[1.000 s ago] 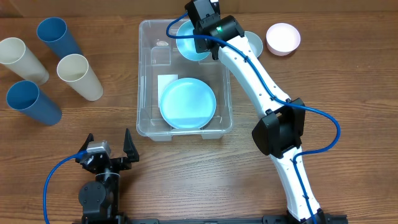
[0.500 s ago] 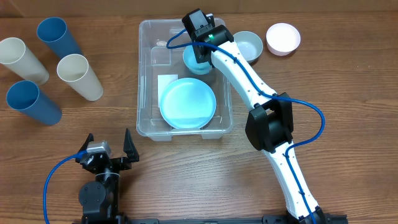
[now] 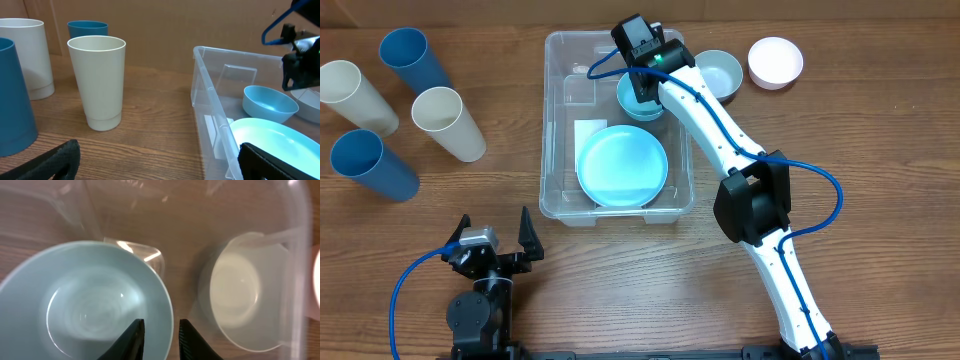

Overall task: Pack container
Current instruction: 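Release the bowl and grip the pink bowl rim with the right gripper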

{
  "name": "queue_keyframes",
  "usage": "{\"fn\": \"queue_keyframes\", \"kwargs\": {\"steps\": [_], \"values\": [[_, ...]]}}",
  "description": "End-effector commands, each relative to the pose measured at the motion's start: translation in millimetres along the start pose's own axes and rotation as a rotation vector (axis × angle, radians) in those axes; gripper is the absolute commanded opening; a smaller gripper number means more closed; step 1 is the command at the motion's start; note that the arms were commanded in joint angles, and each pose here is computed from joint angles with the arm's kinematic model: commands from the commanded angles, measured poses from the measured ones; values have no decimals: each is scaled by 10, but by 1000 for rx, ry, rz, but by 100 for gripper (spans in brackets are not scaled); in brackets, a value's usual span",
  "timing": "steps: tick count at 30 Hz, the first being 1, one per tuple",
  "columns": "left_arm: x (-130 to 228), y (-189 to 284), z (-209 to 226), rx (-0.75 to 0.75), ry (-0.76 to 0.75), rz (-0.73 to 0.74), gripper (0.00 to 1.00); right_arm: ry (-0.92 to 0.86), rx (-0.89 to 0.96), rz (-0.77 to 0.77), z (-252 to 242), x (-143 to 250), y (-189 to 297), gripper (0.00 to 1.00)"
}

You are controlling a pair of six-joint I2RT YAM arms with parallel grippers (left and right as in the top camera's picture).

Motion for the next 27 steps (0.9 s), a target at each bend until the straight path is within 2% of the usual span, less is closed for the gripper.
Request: {"fn": "queue_keyframes", "kwargs": {"steps": [1, 5, 6, 7, 9, 11, 12, 15, 19, 23, 27], "values": [[0, 2, -8, 11, -17, -6, 100, -79, -91, -113, 6, -292, 509, 25], [1, 2, -8, 11, -17, -5, 100, -195, -248, -218, -20, -533, 1204, 25], [0, 2, -8, 11, -17, -6, 100, -247, -263, -243, -104, -582, 1400, 33], [1, 2, -8, 11, -17, -5, 100, -344, -255, -286, -344, -664, 1654, 49], [1, 2, -8, 11, -17, -5, 100, -465, -215, -334, -788, -754, 1880, 54], [0, 2, -8, 11, -17, -6, 100, -575, -170, -342, -1236, -791, 1916, 67], [0, 2, -8, 11, -17, -6, 100, -659, -133, -302, -1595, -766, 1795, 68], [1, 2, -8, 11, -17, -5, 100, -787, -94, -154, -2172, -616, 1331, 69], [1, 2, -8, 11, -18, -5, 100, -900, -69, 16, -2647, -348, 598, 73], [1, 2, -8, 11, -17, -5, 100, -950, -91, 118, -2808, -68, 5, 73], [0, 2, -8, 11, -18, -6, 100, -959, -84, 143, -2791, 137, -401, 72]]}}
Point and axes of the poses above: each gripper's point midway between its finger pads, its own y axis back along the fingers, its own z axis along the line the jaws close on, x = y × z, the point moved 7 cm from there along y, back along the fingers, and after that the axes turned 6 degrees about -y, right-handed, at the moved point
